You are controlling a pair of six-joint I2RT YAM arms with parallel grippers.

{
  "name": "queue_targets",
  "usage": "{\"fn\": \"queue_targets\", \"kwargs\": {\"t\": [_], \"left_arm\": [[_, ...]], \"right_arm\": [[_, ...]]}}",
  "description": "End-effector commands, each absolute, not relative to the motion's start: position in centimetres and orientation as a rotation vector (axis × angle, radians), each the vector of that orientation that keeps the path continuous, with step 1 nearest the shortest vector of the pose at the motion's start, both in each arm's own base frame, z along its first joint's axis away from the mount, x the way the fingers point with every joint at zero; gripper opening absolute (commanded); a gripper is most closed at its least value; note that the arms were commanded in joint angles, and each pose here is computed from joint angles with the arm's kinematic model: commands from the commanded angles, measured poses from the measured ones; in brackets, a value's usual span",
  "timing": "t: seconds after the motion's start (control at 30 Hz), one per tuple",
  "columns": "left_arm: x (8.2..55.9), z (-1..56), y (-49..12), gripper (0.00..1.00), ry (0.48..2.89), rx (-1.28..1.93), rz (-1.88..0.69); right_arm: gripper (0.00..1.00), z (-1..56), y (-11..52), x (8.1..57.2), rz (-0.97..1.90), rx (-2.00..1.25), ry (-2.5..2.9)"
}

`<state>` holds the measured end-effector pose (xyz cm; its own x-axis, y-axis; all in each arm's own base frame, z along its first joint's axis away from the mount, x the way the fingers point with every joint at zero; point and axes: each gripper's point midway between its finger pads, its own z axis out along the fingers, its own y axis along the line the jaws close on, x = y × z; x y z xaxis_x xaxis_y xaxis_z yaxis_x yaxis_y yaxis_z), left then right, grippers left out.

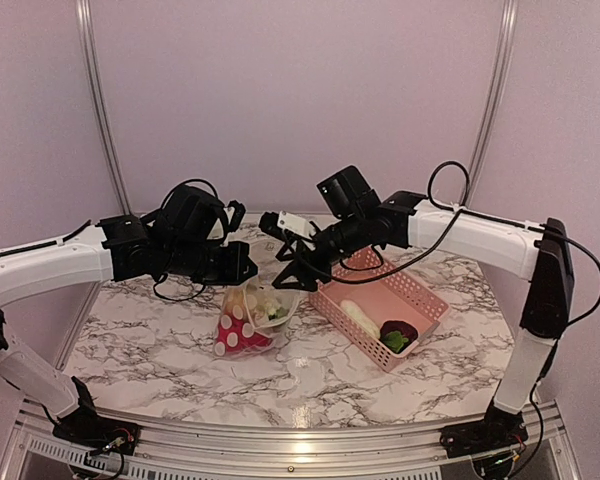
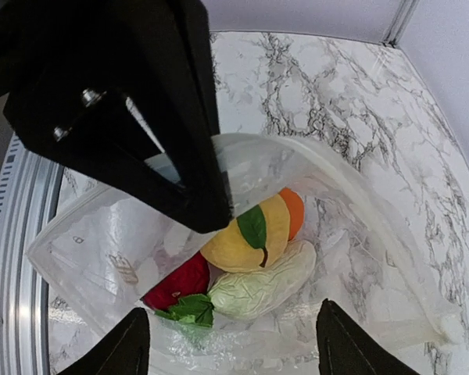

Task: Place the food in the zip-top bag and seal the zipper
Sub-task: Place the fake fruit in the zipper food storage bag, then adjust the zipper food storage bag at the center of the board.

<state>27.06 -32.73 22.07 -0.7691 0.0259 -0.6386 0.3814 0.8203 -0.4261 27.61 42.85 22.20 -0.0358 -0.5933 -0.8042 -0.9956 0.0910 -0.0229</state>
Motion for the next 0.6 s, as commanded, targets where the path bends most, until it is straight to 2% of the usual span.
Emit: {"fn": "queue_targets", "kwargs": {"t": [0.0,0.2,0.37,0.57], "left_arm": [[27.2,22.3,-32.0,0.00,2.350,0.311,-0.700],[27.1,22.5,-31.5,0.00,2.355,0.348,-0.685],[27.1,22.8,-31.4,0.00,2.361,0.370,-0.686],[26.9,23.0,-31.3,0.00,2.370,0.385,-0.687]], "right_arm": [[0.67,23.3,40.3,23.4,0.757,-1.841,1.497],[0.67,22.2,38.7,22.9,0.581,-1.971,1.361],[0.65,19.6,39.7,23.5,0.304,-2.091,1.297],[0.62,17.9,41.3,23.7,0.134,-2.144,1.231]]}}
